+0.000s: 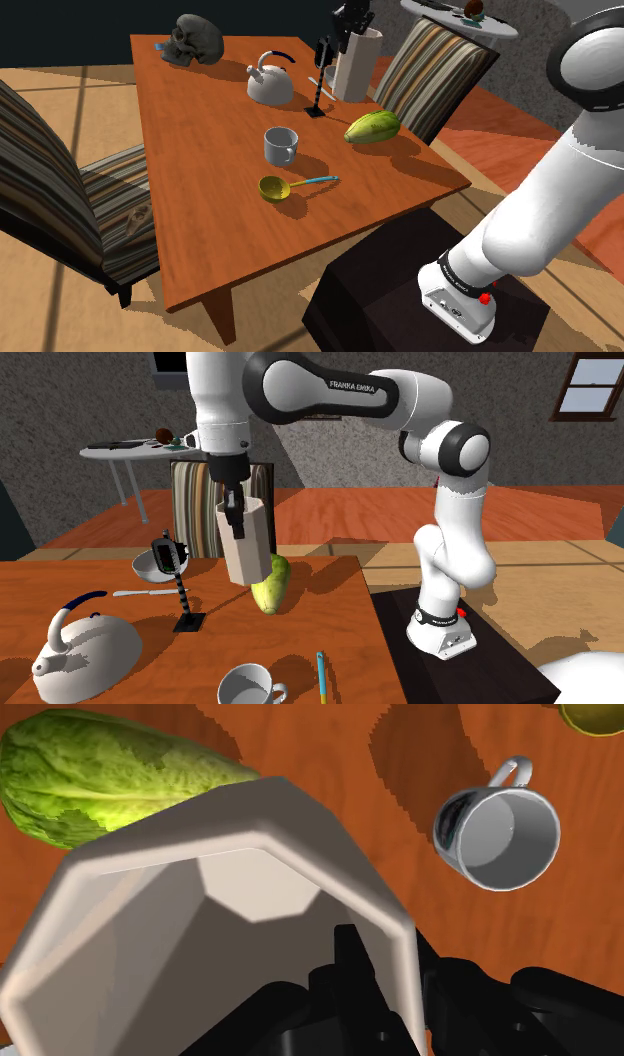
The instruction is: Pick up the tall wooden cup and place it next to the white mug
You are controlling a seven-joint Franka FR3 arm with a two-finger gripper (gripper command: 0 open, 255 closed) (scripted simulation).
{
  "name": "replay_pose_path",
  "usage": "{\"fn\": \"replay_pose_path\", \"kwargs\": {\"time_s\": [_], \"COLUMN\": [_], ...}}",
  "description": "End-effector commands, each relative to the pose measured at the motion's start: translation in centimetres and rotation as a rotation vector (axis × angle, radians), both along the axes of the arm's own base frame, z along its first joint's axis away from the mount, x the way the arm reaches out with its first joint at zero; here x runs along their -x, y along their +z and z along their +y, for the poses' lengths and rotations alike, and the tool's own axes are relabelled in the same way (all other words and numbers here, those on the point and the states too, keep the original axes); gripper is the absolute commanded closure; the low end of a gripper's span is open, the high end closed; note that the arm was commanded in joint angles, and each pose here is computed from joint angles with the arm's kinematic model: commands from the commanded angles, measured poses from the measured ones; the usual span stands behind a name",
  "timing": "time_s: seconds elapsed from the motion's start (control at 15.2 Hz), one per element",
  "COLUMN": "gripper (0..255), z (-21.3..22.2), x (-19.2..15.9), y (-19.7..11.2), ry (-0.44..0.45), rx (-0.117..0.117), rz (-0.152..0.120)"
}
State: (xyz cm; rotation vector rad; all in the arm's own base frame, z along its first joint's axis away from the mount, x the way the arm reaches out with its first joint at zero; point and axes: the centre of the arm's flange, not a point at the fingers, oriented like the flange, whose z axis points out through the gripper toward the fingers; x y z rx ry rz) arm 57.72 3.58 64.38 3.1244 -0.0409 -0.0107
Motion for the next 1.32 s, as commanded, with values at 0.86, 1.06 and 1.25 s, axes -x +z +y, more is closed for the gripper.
{"fn": "replay_pose_path", "kwargs": {"time_s": [0.86,1.06,1.25], "gripper": [255,255,255], "z": [9.5,9.5,9.5], "x": [-9.2,-9.2,-9.2], "y": [-5.8,-7.3,-8.9], "ry": [-0.001,-0.001,-0.001], "rx": [0.0,0.0,0.0], "rz": [-0.002,-0.002,-0.002]}}
